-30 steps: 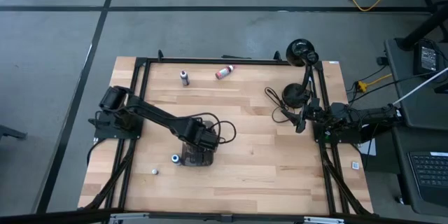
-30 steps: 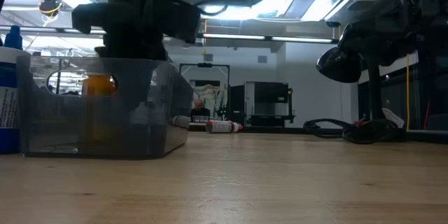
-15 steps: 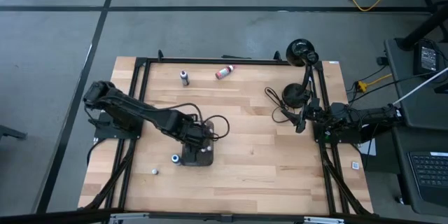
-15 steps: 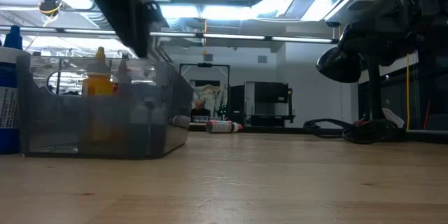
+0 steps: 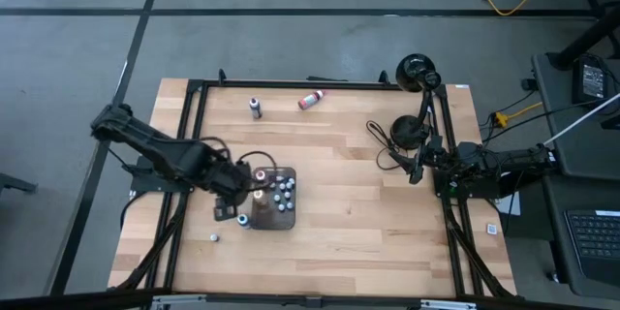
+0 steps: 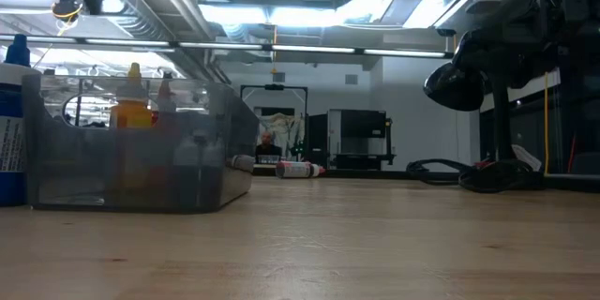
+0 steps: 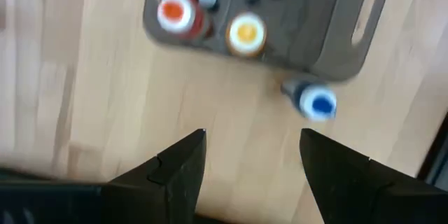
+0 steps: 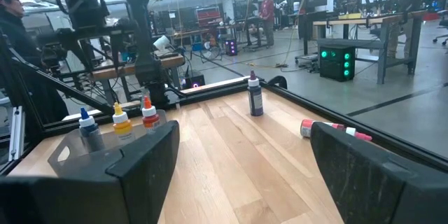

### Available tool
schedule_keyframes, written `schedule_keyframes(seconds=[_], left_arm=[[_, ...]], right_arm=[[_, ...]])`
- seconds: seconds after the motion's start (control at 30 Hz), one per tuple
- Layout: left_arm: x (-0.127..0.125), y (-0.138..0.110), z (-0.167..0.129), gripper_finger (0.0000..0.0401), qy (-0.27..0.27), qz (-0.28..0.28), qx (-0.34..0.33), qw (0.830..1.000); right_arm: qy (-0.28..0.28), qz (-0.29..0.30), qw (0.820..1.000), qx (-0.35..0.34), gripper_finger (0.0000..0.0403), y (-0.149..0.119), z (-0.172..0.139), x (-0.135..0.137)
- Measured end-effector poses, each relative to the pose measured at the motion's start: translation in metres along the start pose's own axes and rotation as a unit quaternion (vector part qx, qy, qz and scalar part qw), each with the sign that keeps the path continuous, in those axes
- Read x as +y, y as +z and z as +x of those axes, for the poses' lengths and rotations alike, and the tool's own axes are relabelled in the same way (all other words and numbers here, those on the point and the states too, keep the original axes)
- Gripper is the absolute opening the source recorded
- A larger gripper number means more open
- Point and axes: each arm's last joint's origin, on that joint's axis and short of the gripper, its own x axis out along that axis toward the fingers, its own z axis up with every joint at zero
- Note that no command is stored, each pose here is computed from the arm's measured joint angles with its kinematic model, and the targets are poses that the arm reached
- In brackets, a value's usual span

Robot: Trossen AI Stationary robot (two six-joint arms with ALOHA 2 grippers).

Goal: Pick & Place food coloring
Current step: Put the light green food coloring bottle into the bin

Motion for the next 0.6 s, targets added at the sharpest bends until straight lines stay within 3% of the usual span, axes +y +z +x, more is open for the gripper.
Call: schedule_keyframes(seconds=[0.33,0.5,0.6], left_arm=[[-0.026,-0.042,-0.013,0.0224,-0.015,-0.015,0.023,1.000],[-0.031,-0.054,0.007,0.0224,0.008,-0.055,0.045,0.997],[-0.037,-0.060,0.022,0.0224,-0.005,-0.079,0.057,0.995]], right_arm=[[0.000,0.000,1.000,0.000,0.0323,0.000,0.000,0.000],[0.000,0.000,1.000,0.000,0.0323,0.000,0.000,0.000],[0.000,0.000,1.000,0.000,0.0323,0.000,0.000,0.000]])
